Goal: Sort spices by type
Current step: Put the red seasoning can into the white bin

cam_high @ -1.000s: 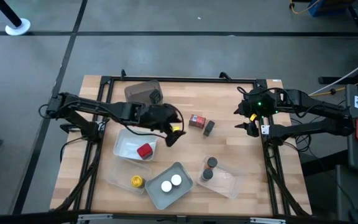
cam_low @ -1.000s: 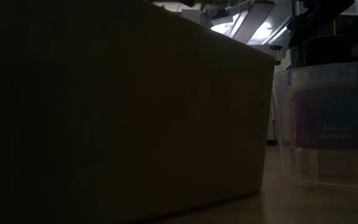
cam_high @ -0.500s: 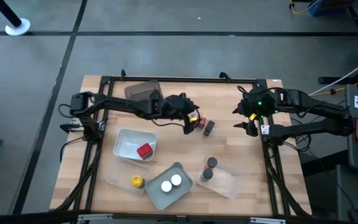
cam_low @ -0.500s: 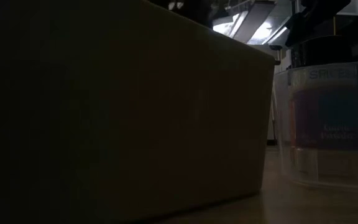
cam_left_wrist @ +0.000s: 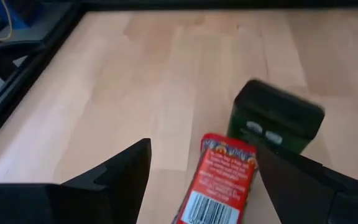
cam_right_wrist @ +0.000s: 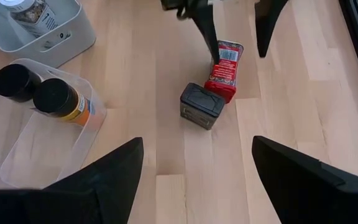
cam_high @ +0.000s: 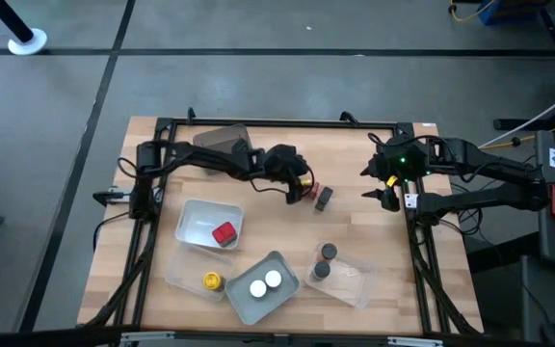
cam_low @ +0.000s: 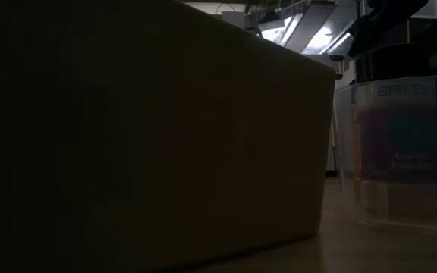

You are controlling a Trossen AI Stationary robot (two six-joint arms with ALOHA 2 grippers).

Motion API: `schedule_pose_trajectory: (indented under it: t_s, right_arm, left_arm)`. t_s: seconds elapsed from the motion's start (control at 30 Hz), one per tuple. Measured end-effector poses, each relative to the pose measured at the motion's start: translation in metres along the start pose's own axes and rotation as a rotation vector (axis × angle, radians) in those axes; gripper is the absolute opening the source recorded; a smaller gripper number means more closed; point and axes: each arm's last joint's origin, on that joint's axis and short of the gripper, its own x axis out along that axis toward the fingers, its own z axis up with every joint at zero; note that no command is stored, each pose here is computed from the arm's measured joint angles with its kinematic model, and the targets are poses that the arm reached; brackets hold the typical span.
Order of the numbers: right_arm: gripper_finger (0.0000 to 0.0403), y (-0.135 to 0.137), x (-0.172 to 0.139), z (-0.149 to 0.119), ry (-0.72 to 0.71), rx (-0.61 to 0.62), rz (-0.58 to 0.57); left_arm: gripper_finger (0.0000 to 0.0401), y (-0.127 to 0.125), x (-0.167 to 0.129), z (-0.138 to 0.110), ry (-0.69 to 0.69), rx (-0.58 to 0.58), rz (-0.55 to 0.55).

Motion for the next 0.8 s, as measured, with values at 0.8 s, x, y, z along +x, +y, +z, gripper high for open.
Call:
schedule_pose_trajectory:
  t_s: [0.8]
  right_arm:
    - [0.0301, -0.005, 0.072, -0.038, 0.046, 0.009, 0.006]
  left_arm:
    - [0.0274, 0.000, 0.013, -0.031, 0.189, 0.007, -0.069]
